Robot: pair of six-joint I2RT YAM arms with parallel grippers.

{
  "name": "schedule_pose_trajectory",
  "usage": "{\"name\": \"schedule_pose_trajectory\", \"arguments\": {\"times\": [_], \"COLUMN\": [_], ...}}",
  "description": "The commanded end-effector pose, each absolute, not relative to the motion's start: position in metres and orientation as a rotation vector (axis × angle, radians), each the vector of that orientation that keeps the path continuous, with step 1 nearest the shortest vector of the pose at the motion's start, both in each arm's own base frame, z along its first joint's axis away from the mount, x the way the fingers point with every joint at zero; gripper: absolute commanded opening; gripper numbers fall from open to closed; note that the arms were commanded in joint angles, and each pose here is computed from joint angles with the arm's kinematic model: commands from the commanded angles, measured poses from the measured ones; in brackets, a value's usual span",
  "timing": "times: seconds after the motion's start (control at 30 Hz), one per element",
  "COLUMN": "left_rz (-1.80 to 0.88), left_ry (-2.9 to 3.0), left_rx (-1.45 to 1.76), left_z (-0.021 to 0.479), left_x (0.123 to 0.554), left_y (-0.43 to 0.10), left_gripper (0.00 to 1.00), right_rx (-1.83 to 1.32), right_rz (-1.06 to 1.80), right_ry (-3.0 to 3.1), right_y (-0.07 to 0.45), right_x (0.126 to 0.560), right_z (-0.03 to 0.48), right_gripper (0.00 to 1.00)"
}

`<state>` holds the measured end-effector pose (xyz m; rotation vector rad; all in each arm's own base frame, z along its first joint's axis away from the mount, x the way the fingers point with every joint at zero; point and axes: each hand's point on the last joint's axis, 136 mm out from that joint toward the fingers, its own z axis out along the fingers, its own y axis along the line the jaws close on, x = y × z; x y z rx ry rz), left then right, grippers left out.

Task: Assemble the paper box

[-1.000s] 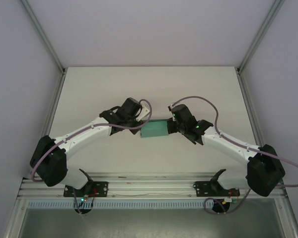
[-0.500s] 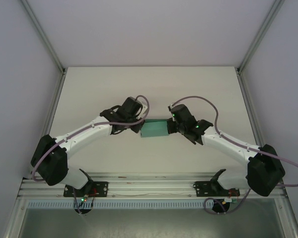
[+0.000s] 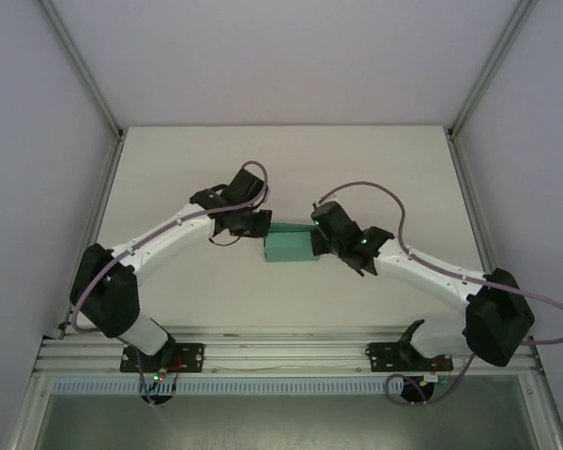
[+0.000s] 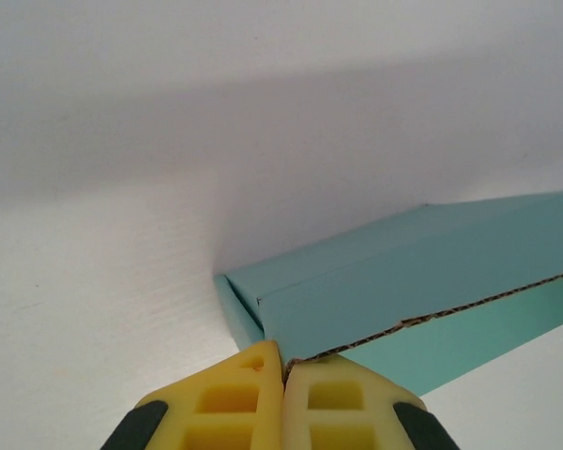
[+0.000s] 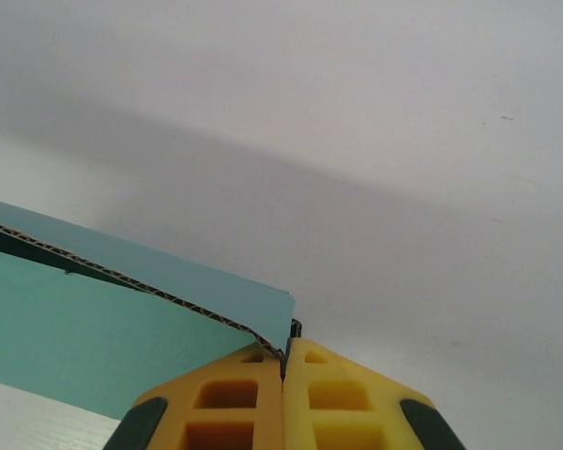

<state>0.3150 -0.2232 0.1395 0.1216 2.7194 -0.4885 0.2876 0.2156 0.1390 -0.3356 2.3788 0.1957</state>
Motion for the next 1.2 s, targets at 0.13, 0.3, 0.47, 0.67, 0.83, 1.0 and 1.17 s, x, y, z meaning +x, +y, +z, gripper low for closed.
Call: {"name": "schedule_pose_trajectory", "arguments": {"times": [0.13,0.3,0.47,0.67,0.83,1.0,1.17], "left_rz": [-0.52,-0.41,-0.255,-0.17,-0.117,-0.123,-0.132], "left_ry": [2.829,2.813,2.758,2.725,2.683,2.653,2.622], "left_rx": [0.063,0.158,0.258,0.327,0.307,0.291,0.285], "left_z": [0.119,0.093,0.073,0.057,0.052,0.054,0.061], "left_x": [0.299,0.288,0.275,0.261,0.256,0.257,0.259], "left_y": [-0.223,-0.217,-0.214,-0.213,-0.21,-0.213,-0.213], "left_gripper": [0.0,0.0,0.0,0.0,0.0,0.0,0.0], "right_rx": [-0.321,-0.338,-0.35,-0.377,-0.336,-0.242,-0.151], "right_rz": [0.155,0.156,0.17,0.229,0.264,0.373,0.438], "right_ry": [2.419,2.393,2.348,2.303,2.283,2.216,2.156], "right_y": [0.212,0.214,0.214,0.219,0.218,0.221,0.218], "right_x": [0.281,0.283,0.284,0.277,0.275,0.276,0.278], "right_z": [0.126,0.123,0.109,0.102,0.105,0.136,0.17], "right_gripper": [0.0,0.0,0.0,0.0,0.14,0.4,0.61]}}
